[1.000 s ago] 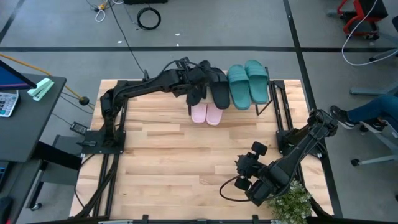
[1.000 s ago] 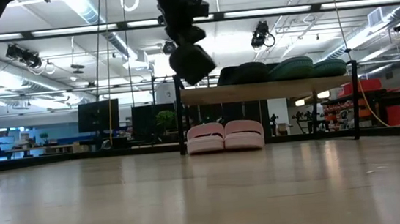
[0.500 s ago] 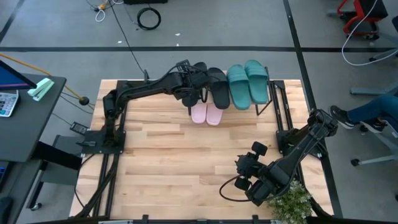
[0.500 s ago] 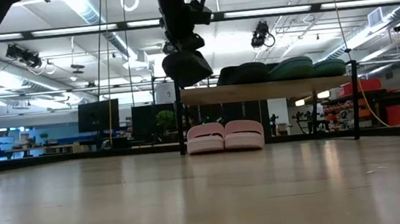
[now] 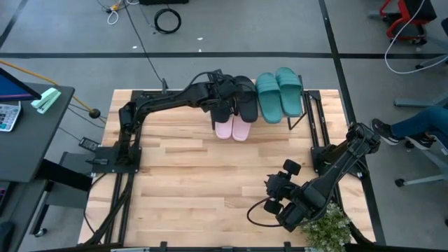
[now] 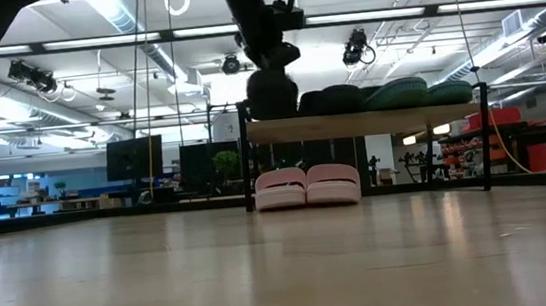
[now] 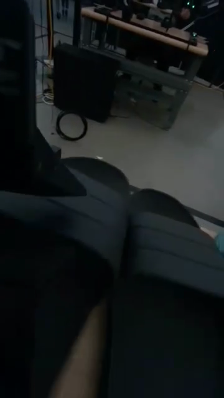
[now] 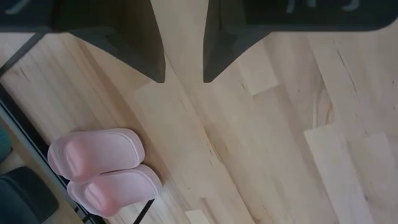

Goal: Pick and place slides into the shelf
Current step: Put the black slides on the shelf

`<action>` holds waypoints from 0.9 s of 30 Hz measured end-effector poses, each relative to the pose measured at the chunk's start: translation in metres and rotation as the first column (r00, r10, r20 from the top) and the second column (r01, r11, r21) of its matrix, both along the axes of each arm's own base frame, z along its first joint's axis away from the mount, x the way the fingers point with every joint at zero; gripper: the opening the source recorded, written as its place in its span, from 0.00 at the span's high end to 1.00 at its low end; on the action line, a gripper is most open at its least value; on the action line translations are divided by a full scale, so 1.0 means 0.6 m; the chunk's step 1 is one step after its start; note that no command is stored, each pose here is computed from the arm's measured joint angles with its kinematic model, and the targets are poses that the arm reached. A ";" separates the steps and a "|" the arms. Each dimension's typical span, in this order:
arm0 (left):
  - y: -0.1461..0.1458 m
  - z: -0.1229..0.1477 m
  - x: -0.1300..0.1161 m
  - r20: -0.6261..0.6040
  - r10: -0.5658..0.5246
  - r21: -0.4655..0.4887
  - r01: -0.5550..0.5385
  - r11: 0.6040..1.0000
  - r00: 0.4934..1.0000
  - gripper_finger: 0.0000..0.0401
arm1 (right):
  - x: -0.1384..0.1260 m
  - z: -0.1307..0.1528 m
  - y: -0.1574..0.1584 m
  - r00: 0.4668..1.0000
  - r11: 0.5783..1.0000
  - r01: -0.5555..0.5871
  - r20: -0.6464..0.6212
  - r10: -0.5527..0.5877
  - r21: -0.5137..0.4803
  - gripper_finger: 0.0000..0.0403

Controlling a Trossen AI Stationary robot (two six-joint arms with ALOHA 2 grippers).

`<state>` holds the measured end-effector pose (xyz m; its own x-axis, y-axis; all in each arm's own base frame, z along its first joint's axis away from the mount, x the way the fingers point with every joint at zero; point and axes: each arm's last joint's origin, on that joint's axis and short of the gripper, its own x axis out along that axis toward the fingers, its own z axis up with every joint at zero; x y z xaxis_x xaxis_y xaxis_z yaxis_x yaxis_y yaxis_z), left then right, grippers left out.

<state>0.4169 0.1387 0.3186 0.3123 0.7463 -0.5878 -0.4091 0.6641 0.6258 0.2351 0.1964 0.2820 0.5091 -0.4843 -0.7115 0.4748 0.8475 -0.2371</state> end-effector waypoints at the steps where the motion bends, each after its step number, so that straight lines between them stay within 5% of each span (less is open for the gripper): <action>1: -0.003 0.002 0.001 0.003 -0.004 0.001 0.004 1.000 1.000 0.67 | 0.000 0.000 0.000 1.000 1.000 0.000 0.000 0.000 0.000 0.72; 13: -0.053 0.053 0.009 0.031 -0.083 0.032 0.082 0.996 0.996 0.52 | 0.000 0.000 0.000 1.000 1.000 0.009 0.006 -0.009 0.007 0.72; 27: -0.124 0.043 -0.032 -0.119 0.000 -0.166 -0.020 0.986 0.993 0.62 | -0.014 -0.001 0.017 1.000 0.999 -0.008 0.001 0.008 0.045 0.72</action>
